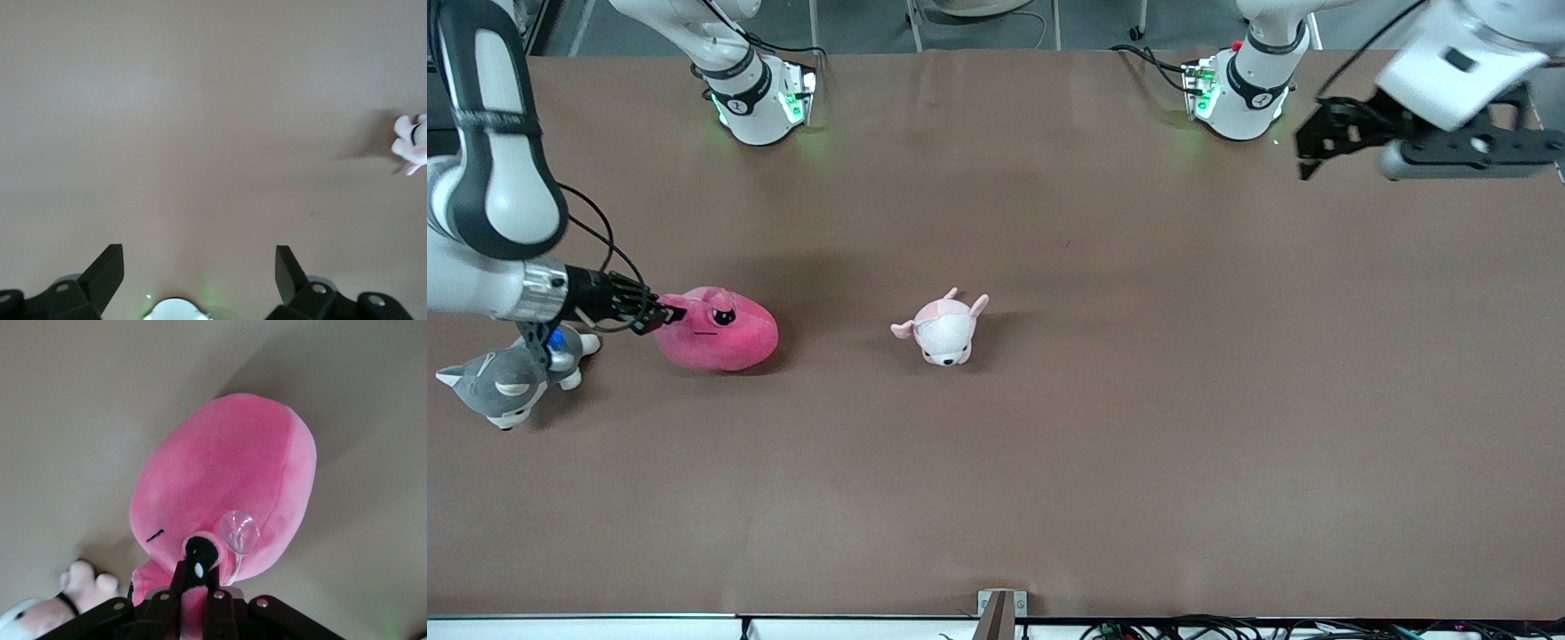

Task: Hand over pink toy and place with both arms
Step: 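Lower the pink plush beside the grey cat and open the right gripper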

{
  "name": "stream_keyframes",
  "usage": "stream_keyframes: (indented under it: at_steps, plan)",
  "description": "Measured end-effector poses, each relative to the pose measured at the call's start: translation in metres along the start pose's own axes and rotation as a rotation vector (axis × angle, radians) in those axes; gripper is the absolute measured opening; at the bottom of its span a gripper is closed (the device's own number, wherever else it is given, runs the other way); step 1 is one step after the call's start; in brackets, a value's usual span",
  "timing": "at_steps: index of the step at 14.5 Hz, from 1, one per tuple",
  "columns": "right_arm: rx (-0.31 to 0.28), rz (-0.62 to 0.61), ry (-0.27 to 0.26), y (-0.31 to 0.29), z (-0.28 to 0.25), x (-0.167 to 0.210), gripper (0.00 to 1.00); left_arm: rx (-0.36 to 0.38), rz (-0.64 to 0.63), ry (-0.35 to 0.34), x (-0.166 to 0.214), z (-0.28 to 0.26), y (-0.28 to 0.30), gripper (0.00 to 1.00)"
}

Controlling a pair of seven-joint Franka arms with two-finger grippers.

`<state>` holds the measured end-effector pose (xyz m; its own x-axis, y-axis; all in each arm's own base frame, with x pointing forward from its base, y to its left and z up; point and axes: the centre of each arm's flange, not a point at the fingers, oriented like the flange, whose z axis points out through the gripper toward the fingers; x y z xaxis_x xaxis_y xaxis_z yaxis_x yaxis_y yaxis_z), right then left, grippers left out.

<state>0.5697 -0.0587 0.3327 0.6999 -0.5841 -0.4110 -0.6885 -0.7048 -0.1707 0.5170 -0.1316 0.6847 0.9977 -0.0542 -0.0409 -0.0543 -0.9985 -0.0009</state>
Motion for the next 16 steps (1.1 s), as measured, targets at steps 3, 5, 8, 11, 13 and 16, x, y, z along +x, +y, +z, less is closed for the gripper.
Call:
stream_keyframes:
  at_steps: [3, 5, 8, 11, 13, 16]
  plan:
    - [0.000, -0.041, -0.017, -0.001, 0.021, 0.012, 0.13, -0.014, 0.008, -0.028, 0.009, 0.012, -0.059, 1.00]
    - [0.022, -0.072, -0.021, -0.003, 0.019, 0.012, 0.15, -0.017, 0.011, -0.038, 0.011, 0.017, -0.079, 1.00]
    - [0.028, -0.145, -0.004, -0.009, 0.011, 0.013, 0.31, -0.018, 0.013, -0.029, 0.012, 0.017, -0.092, 1.00]
    - [-0.048, -0.290, 0.087, -0.025, -0.021, 0.015, 0.62, -0.019, 0.011, -0.016, 0.013, 0.015, -0.099, 1.00]
    - [-0.126, -0.368, 0.170, -0.041, -0.049, 0.014, 0.82, -0.019, 0.009, -0.008, 0.014, 0.014, -0.100, 1.00]
    - [-0.257, -0.513, 0.266, -0.073, -0.090, -0.001, 1.00, -0.016, 0.008, 0.011, 0.016, 0.013, -0.101, 1.00]
